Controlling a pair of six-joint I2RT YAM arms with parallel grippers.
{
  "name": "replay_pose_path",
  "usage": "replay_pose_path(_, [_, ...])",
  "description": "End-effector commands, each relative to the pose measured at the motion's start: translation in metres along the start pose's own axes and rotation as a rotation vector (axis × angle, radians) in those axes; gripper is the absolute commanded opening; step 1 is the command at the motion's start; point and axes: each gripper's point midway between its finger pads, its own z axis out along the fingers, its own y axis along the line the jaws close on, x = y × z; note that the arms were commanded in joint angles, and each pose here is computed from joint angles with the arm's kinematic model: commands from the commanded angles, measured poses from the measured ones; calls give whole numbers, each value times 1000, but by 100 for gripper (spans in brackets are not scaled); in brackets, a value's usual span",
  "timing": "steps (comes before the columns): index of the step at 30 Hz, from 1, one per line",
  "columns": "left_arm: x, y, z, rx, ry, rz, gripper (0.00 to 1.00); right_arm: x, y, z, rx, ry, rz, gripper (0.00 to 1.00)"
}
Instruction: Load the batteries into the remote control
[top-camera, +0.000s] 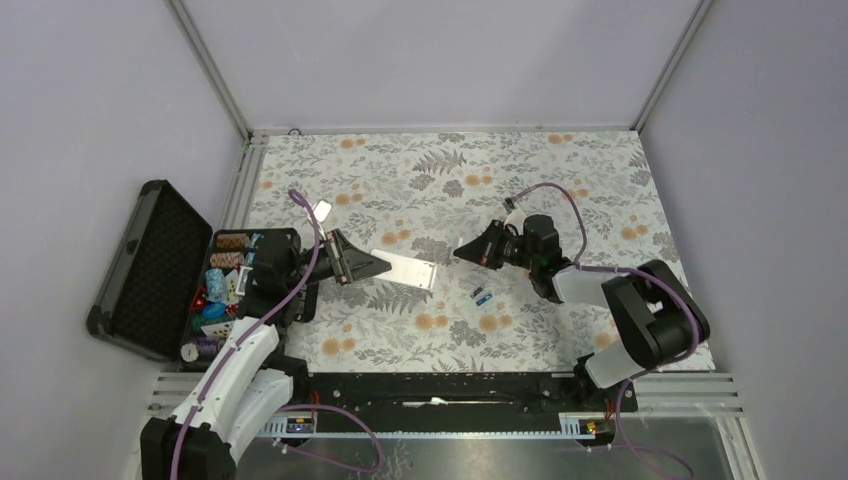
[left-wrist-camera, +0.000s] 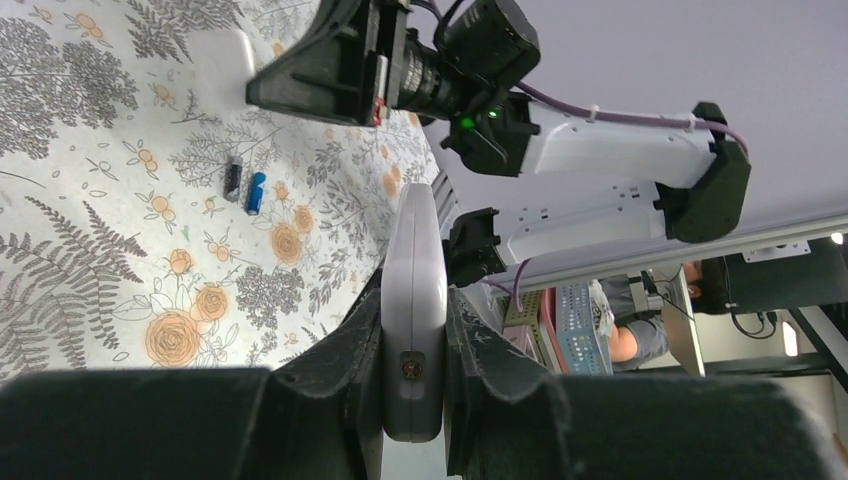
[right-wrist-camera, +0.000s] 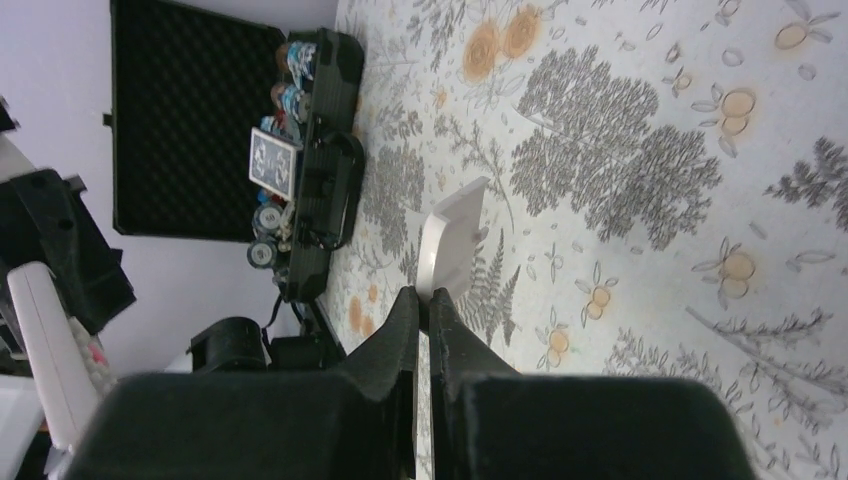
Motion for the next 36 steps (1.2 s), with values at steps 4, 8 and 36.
replay_pose_path(4, [-1,-17,-2,91,15,73,0,-27,8,10,-201,-70,44,0])
replay_pose_path(8, [-1,-19,-2,98,19,79,0,-23,-11,19,-202,-55,85,0])
replay_pose_path(36, [-1,-11,1,81,25,63,0,-3,-81,29,-57,-6,224,5])
